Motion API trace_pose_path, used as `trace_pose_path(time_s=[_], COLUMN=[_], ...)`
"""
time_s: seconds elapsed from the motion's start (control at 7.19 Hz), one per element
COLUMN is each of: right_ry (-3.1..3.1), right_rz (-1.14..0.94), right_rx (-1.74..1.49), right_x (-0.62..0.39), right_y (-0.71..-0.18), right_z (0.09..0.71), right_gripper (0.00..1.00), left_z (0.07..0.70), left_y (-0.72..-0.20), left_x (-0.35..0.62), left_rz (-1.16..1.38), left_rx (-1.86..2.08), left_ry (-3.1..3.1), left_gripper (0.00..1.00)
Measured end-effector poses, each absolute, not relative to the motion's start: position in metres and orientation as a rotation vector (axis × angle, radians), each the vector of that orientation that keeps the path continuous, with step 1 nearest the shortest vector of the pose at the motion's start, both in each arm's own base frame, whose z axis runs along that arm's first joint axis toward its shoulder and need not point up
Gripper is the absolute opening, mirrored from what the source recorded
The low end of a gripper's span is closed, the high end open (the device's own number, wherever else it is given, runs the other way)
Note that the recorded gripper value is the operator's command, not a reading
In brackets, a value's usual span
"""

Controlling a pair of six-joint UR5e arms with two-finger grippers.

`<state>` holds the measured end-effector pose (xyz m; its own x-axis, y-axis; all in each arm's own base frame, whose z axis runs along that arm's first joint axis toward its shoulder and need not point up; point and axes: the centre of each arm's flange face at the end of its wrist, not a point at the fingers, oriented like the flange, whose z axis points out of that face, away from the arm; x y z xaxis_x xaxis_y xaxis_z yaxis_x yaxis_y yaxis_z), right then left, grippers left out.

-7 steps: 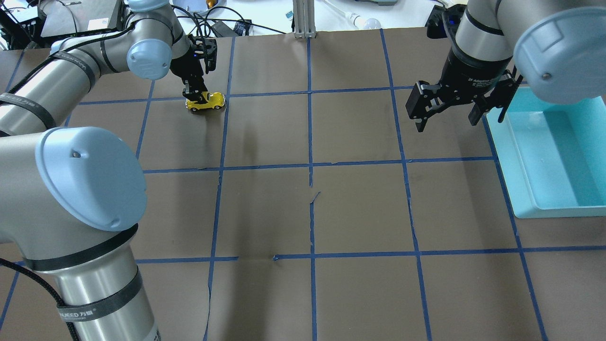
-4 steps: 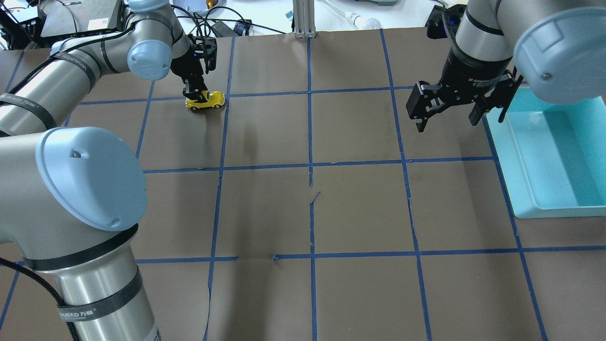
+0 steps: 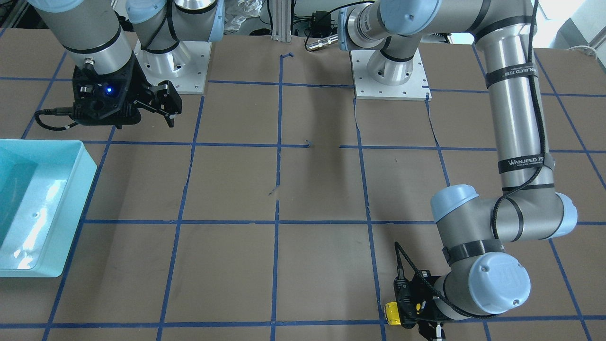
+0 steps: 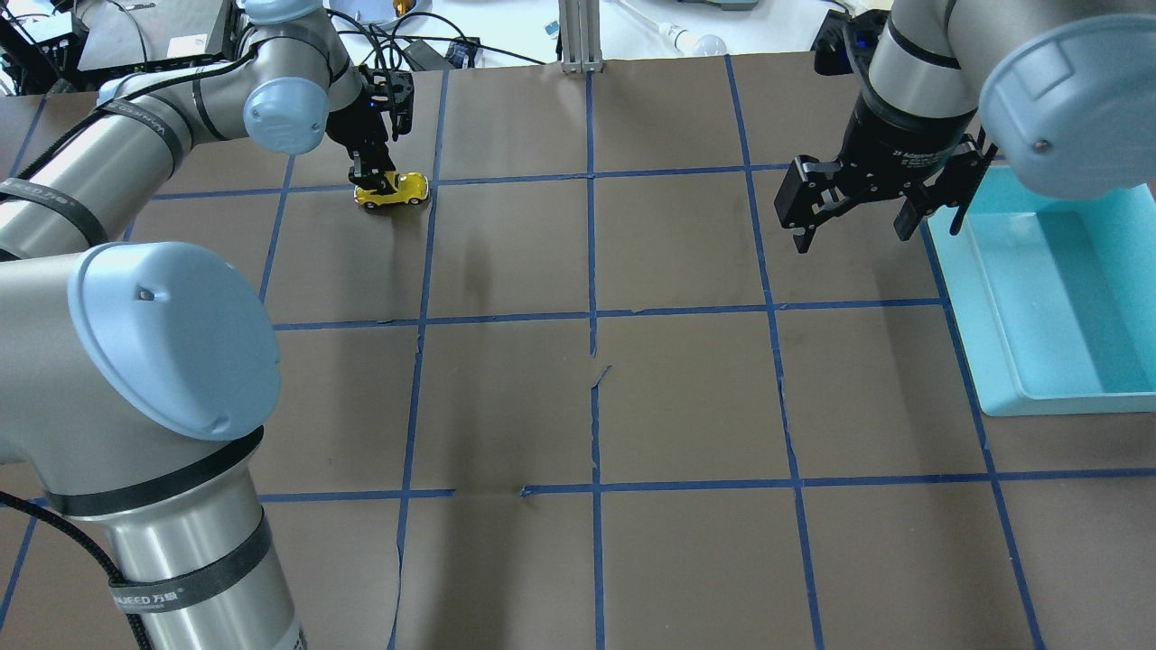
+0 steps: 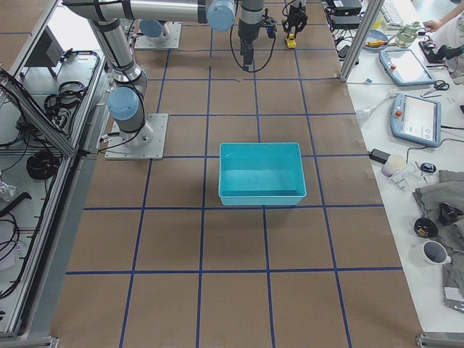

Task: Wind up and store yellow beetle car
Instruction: 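Press the car down and drag it backward with the left gripper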

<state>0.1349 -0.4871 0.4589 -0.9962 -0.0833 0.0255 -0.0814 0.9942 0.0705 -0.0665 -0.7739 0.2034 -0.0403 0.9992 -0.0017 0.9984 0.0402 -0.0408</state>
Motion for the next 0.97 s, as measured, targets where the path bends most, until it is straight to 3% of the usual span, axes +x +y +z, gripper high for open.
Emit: trace_pose_path(time_s=[0.97], right_ry=[-3.108], right_rz=[-0.119], right_rx=[0.132], right_x=[0.1349], right_y=[-0.4862], right_z=[0.4567], right_gripper=[1.0], left_z=[0.2031], left_y=[-0.773], left_x=[-0.0566], left_rz=[0.053], left_rx=[-2.19], left_ry=[-2.223], left_gripper=[0.0])
